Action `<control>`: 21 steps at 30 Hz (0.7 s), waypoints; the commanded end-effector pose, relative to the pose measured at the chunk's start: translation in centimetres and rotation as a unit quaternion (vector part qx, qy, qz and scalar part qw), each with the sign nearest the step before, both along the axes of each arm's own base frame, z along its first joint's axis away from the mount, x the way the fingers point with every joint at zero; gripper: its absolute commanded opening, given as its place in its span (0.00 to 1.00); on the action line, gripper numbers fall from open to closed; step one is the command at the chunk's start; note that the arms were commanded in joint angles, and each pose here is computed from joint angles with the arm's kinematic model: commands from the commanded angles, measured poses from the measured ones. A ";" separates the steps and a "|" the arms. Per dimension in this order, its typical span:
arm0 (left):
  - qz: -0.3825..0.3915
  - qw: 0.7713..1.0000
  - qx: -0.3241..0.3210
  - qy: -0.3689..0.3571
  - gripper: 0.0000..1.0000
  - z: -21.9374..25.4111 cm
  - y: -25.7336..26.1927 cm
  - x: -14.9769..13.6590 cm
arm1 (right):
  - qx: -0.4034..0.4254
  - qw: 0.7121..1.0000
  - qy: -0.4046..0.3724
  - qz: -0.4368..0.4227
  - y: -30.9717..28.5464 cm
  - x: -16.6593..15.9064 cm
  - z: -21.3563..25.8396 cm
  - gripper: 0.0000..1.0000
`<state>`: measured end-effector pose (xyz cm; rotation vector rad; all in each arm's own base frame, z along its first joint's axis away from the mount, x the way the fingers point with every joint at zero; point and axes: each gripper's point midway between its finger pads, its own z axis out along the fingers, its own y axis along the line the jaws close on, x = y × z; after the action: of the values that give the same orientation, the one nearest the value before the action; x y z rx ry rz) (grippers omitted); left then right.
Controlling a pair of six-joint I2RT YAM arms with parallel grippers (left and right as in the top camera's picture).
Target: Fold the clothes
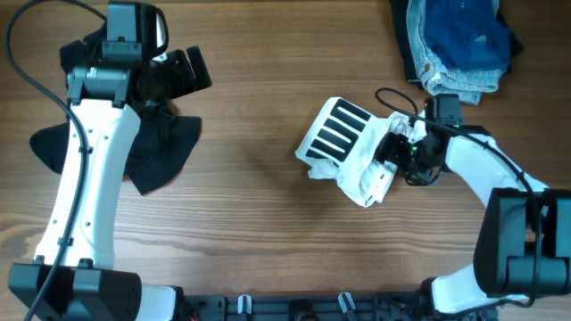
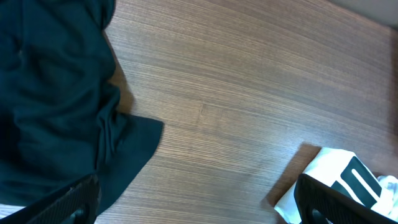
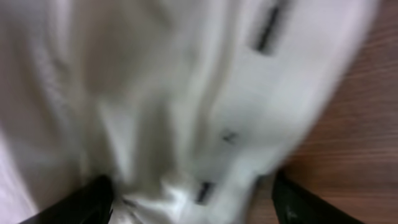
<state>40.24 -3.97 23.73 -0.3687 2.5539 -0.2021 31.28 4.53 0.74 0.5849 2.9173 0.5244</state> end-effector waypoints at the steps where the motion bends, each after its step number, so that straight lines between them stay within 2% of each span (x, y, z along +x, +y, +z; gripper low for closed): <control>1: -0.003 1.000 0.013 0.003 1.00 -0.3 0.4 0.1 | 0.013 1.000 0.009 0.000 1.7 -1.0 -1.5 0.83; 6: -0.003 1.000 0.013 0.003 1.00 -0.3 0.4 0.1 | 0.015 1.000 -0.007 -0.004 2.1 -0.3 -1.5 0.83; 13: -0.003 1.000 0.014 0.007 1.00 -0.4 0.4 -0.2 | 0.010 0.999 0.033 -0.016 1.1 -2.2 -1.5 0.79; 21: -0.003 1.000 0.014 0.007 1.00 -0.4 0.4 -0.2 | 0.067 0.997 -0.026 -0.008 1.5 -1.8 3.3 0.83</control>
<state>40.03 -3.93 23.59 -0.3671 2.5642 -0.1976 29.09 5.54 1.46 0.6492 2.9200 0.6206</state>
